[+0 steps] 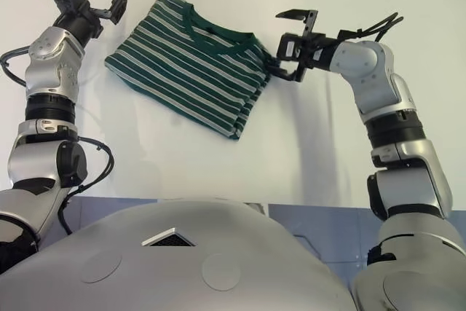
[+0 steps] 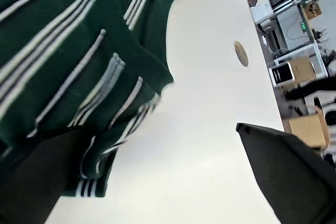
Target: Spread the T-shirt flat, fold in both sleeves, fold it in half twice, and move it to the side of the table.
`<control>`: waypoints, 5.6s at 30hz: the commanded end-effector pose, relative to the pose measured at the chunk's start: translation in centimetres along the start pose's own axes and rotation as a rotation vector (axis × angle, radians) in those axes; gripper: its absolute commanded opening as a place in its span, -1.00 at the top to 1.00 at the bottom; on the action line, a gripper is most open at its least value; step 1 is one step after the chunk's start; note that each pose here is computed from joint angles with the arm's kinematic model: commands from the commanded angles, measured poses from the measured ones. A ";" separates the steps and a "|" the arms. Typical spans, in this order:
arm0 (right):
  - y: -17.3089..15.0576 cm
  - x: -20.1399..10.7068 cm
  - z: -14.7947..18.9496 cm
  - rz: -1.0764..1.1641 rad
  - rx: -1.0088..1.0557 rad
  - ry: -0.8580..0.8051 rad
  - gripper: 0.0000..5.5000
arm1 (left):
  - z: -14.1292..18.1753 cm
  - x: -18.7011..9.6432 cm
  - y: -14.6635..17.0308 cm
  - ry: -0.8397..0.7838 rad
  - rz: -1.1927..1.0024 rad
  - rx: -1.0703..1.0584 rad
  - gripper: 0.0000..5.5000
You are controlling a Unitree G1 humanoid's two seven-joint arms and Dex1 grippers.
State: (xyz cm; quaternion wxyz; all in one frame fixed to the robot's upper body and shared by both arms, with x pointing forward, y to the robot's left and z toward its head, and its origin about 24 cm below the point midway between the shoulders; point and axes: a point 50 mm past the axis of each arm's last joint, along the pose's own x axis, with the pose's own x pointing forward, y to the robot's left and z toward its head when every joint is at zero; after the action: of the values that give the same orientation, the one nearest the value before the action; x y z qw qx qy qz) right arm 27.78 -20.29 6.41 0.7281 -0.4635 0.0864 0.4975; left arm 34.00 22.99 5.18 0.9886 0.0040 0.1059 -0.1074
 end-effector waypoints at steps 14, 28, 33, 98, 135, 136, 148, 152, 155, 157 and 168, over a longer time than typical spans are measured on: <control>-7.5 8.2 11.7 -0.178 0.415 -0.502 -0.96 | 2.3 -0.4 1.1 -0.066 0.025 0.016 -0.95; -2.5 8.3 -4.1 -0.536 0.259 0.371 -0.96 | 0.8 -0.7 0.3 -0.034 0.029 0.050 -0.95; -8.5 7.4 0.2 -0.847 0.139 0.122 -0.96 | 3.8 -2.7 -2.7 -0.222 -0.373 0.532 -0.95; 9.3 -0.8 2.5 0.275 0.221 -0.085 0.84 | -7.8 -12.5 -5.2 -0.025 -1.217 1.390 0.84; -1.5 4.3 2.5 -0.108 0.009 -0.101 0.93 | -2.7 -4.8 -5.4 -0.037 -0.686 0.363 1.00; -1.5 4.2 2.6 -0.106 0.009 -0.106 0.93 | -2.5 -5.0 -6.3 -0.058 -0.703 0.346 1.00; -2.5 1.8 2.4 -0.113 0.088 -0.137 0.93 | 2.8 -6.8 -6.5 -0.183 -0.728 0.209 0.93; -2.1 1.8 2.0 -0.117 0.090 -0.116 0.93 | 4.0 -7.5 -6.5 -0.152 -0.706 0.001 0.70; -1.8 2.0 2.0 -0.112 0.090 -0.111 0.93 | 2.2 -6.9 -6.3 -0.025 -0.634 0.068 0.49; -1.7 2.0 2.0 -0.110 0.089 -0.109 0.93 | 1.4 -7.2 -7.1 0.017 -0.660 0.075 0.48; -1.5 2.1 1.7 -0.105 0.084 -0.093 0.93 | -1.9 -7.4 -7.9 0.203 -0.644 0.113 0.48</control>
State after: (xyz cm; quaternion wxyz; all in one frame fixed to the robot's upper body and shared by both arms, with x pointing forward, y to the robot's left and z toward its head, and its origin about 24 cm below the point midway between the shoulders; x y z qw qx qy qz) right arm 29.57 -17.39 7.31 0.7769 -0.4072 0.0393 0.4786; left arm 24.63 16.68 5.60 0.8854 0.0141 0.1758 -0.4300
